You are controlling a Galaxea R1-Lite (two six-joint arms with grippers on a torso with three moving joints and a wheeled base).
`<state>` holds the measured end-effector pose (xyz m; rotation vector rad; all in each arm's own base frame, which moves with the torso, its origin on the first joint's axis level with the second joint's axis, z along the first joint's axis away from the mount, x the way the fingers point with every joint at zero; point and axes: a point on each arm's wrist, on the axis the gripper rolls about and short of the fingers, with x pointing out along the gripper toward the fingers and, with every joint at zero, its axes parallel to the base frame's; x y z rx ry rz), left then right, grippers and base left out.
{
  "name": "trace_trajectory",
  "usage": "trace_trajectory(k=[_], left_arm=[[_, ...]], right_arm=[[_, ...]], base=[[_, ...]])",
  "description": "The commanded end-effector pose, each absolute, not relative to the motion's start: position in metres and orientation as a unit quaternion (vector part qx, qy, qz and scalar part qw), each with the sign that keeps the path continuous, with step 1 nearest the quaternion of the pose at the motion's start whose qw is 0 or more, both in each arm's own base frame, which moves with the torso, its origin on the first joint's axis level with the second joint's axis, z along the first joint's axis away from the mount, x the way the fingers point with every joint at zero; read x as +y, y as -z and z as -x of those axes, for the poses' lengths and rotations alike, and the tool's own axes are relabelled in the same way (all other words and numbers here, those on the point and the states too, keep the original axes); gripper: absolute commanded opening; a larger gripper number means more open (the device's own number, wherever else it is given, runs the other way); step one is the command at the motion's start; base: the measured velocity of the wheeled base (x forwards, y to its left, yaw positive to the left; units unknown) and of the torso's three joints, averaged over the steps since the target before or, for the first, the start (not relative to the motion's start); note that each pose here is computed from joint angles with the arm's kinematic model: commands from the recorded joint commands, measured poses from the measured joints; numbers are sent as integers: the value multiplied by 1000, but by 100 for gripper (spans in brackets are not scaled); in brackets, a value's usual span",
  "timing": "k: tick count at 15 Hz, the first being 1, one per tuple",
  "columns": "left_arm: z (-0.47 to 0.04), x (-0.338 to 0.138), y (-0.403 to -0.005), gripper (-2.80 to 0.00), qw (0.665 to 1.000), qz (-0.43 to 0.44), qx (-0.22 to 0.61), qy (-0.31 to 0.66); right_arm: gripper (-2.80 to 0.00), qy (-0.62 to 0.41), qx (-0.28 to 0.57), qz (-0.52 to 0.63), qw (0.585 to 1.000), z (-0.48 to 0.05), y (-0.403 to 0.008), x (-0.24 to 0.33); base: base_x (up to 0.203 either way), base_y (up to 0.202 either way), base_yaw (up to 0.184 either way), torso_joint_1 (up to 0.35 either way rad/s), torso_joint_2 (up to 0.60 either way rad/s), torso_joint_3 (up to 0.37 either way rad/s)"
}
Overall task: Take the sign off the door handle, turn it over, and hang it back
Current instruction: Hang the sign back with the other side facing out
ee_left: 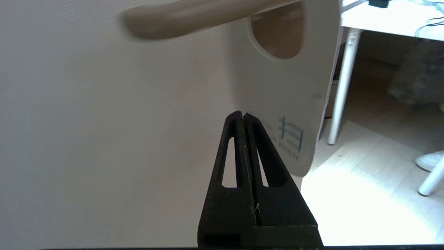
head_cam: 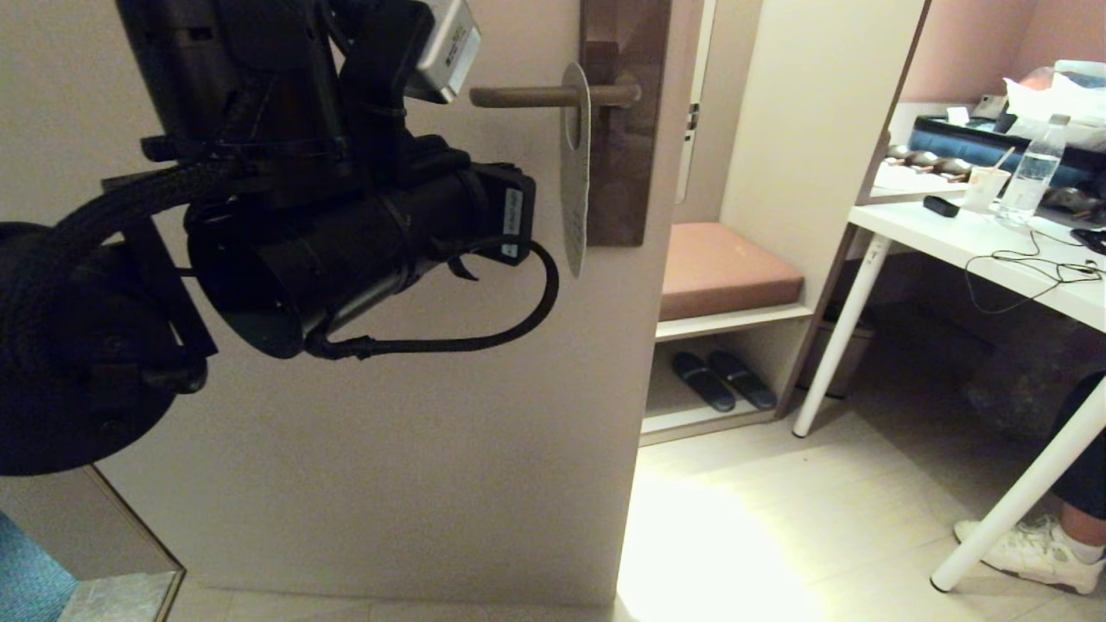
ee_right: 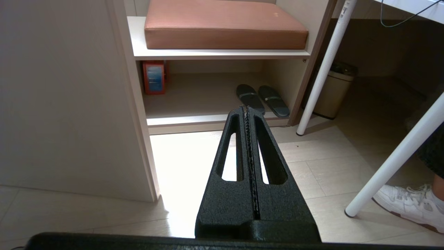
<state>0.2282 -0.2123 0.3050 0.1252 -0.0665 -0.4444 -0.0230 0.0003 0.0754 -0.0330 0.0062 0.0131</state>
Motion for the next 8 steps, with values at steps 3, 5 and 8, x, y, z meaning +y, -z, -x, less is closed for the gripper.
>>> trace_trajectory(k=[3,5,8], left_arm=[[-246,-232,-302,-280,970,-66,-35,229],[-249,-241,-303,-280,969,-69,-41,235],[-249,-250,-300,-280,966,-72,-40,244]], right_arm=[[-280,-7,3,17,1000,23,-75,0],[-280,-7,3,17,1000,23,-75,0],[-280,-7,3,17,1000,23,-75,0]], base=[[0,0,0,0,0,0],[0,0,0,0,0,0],[0,0,0,0,0,0]])
